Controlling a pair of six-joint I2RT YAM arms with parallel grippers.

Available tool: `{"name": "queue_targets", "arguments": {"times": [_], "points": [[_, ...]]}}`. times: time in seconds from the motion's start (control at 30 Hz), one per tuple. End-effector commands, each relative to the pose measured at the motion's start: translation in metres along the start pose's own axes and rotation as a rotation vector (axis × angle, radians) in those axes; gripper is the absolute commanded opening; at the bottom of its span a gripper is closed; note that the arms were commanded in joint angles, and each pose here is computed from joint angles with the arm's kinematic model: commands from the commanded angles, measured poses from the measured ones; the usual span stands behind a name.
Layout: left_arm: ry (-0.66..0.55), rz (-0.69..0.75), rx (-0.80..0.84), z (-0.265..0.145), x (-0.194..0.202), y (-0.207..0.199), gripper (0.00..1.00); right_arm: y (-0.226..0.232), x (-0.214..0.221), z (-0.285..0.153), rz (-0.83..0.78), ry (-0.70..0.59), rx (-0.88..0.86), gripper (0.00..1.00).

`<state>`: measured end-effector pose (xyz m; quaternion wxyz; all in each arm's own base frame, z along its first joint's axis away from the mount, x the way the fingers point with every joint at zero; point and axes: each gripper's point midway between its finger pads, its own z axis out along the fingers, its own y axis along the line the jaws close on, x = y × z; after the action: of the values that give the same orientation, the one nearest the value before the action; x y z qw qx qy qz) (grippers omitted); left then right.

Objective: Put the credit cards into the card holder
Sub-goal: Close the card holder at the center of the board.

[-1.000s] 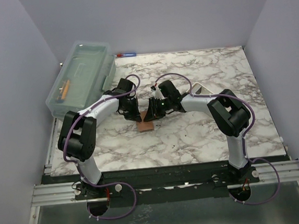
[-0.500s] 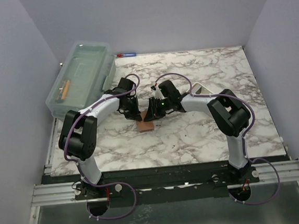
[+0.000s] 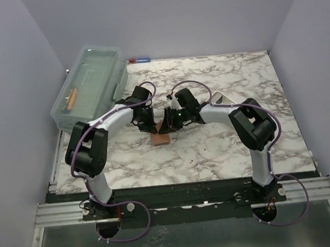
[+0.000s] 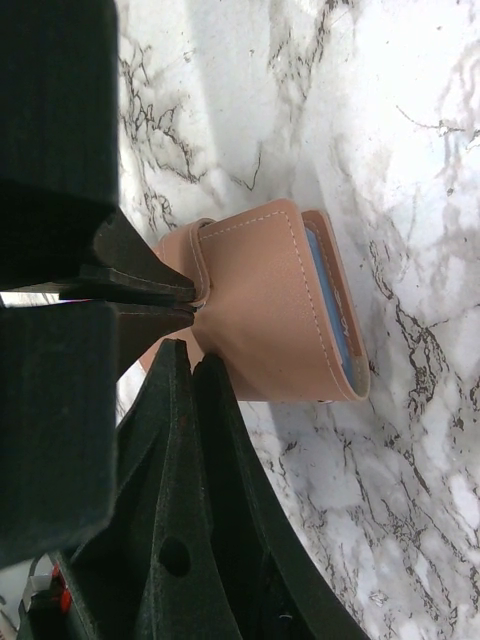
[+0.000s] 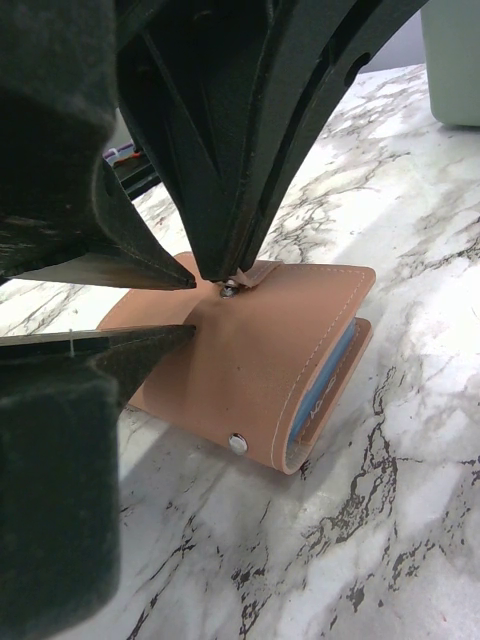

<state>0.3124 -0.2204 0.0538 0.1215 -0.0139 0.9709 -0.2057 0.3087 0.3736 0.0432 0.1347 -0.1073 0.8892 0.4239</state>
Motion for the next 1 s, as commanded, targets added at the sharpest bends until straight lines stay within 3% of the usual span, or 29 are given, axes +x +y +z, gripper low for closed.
{"name": "queue_targets", "arguments": {"times": [0.0, 0.73, 0.97], "points": [[0.053, 0.016, -0.009, 0.032, 0.019, -0.003, 0.00, -0.043, 0.038, 0.015, 0.056, 0.103, 0.131, 0.25], [0.162, -0.071, -0.229, 0.065, 0.065, 0.035, 0.00, -0.051, 0.036, 0.011, 0.052, 0.093, 0.189, 0.25], [0.139, -0.092, -0.406, 0.076, 0.075, 0.062, 0.00, -0.058, 0.037, 0.009, 0.054, 0.087, 0.224, 0.25]]}}
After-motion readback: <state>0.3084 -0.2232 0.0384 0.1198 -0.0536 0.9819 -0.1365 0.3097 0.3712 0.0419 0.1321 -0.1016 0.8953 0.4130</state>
